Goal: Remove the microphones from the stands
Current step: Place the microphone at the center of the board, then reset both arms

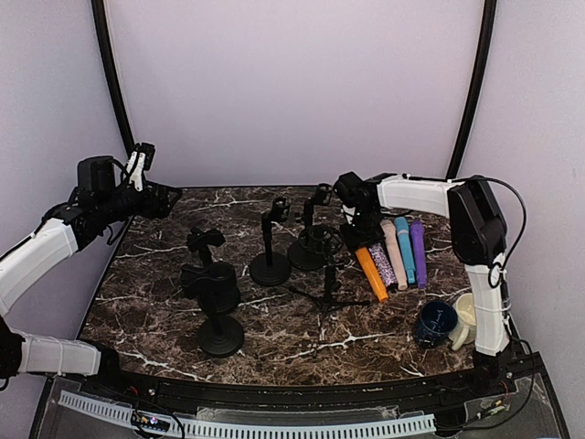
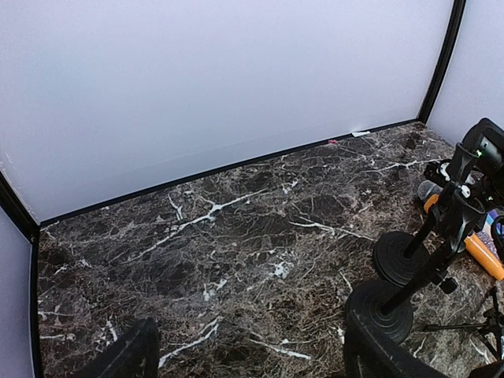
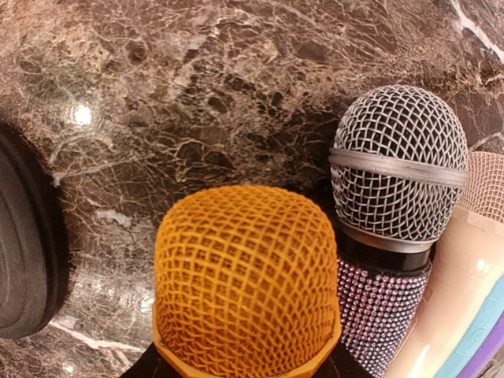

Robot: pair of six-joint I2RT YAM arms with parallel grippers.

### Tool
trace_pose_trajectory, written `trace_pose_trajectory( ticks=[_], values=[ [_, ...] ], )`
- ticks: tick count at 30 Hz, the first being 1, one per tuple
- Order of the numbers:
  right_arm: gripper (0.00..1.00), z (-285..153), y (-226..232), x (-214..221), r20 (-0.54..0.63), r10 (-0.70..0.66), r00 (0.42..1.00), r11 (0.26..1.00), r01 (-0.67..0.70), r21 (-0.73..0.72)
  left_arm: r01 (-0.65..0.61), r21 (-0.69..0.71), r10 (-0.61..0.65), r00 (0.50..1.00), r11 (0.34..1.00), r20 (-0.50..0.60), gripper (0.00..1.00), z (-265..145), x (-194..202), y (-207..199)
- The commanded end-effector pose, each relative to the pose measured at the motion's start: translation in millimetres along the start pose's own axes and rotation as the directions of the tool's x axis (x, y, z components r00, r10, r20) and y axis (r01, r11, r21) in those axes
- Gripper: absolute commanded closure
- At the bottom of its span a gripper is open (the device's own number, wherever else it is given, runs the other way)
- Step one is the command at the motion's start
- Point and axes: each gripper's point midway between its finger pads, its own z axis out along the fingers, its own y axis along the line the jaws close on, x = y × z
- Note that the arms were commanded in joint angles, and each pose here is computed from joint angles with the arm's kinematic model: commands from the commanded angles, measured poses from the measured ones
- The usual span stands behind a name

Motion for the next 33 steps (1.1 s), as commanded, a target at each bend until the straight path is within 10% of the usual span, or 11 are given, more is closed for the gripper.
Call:
trace_pose_trajectory(
  ticks=[1, 20, 33],
  values=[
    [0.51, 1, 0, -11, 0.025, 0.014, 1.0, 1.0, -0.014, -0.001, -0.018, 0.0, 0.018, 1.0, 1.0, 0.004, 0.18, 0, 2, 1],
    [0.16, -90, -2, -26, 0.218, 0.094, 0.971, 0.985, -0.06, -0.161, 0.123, -0.103, -0.121, 0.992, 0.987, 0.026, 0.17, -4, -16, 19],
    [0.02, -127, -129, -6, 0.43, 0.382, 0.818, 0.924, -0.33, -0.193, 0.24, -0.154, -0.24, 0.971, 0.959, 0.013, 0.16, 41, -2, 67]
  ],
)
